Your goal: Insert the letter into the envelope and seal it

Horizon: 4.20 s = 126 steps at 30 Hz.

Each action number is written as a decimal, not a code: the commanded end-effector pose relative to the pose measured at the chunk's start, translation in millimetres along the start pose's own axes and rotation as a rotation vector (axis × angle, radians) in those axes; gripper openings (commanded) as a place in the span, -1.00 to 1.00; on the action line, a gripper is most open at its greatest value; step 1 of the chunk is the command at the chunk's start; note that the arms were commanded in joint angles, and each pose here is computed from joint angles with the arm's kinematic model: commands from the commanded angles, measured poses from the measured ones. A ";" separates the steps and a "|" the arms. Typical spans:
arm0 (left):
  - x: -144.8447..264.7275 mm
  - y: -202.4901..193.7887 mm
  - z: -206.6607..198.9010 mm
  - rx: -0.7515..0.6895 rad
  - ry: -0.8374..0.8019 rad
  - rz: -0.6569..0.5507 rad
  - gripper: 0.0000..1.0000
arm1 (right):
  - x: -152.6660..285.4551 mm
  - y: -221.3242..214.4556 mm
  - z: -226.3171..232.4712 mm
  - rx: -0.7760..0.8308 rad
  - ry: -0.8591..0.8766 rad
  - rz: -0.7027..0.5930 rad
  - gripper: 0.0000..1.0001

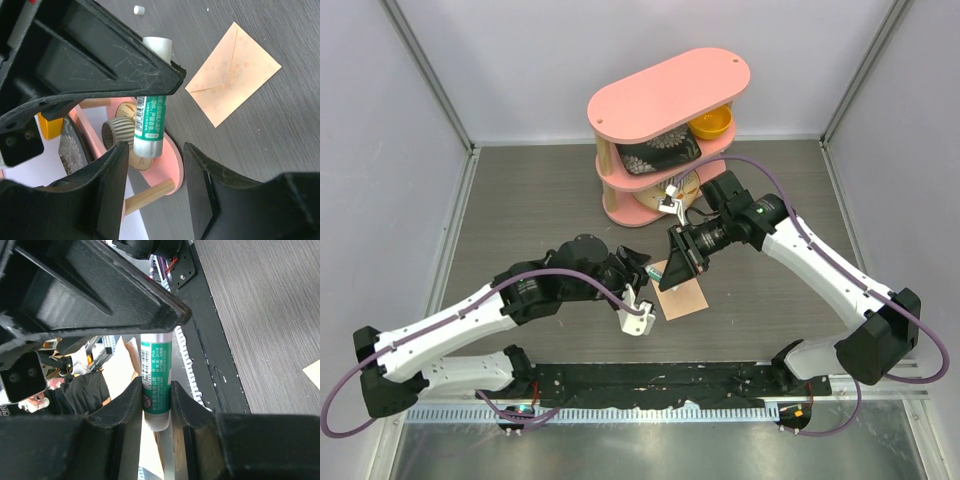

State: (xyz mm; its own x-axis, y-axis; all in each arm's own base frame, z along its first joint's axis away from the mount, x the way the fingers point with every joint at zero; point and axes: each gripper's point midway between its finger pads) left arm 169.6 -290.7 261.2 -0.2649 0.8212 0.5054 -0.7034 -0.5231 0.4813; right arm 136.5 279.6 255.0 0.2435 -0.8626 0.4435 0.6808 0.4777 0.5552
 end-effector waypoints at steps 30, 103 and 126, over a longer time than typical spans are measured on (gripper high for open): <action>-0.6 31.6 -2.2 0.919 -0.059 -0.249 -1.00 | 194.4 46.5 -137.5 -0.018 -0.603 -0.379 0.32; -22.6 35.3 -3.6 1.478 -0.124 -0.365 -1.00 | 239.4 -96.3 -388.3 0.041 -1.228 -0.124 0.02; -18.4 29.5 -5.2 1.548 -0.127 -0.362 -1.00 | 245.1 -78.4 -373.0 0.047 -1.209 -0.143 -0.98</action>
State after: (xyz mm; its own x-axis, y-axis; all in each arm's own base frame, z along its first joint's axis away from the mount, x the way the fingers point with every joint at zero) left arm 152.3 -319.0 248.8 -0.1402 0.9515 0.2738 0.6340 -0.1261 0.7630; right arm 388.8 -37.7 27.2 -0.6122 -0.1795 0.7700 0.6589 0.4225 0.6224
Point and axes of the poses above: each gripper's point midway between its finger pads, its own x axis back along the fingers, its own z axis along the line the jaws close on, y = z × x, and after that the axes turned 8 degrees about x, right-handed
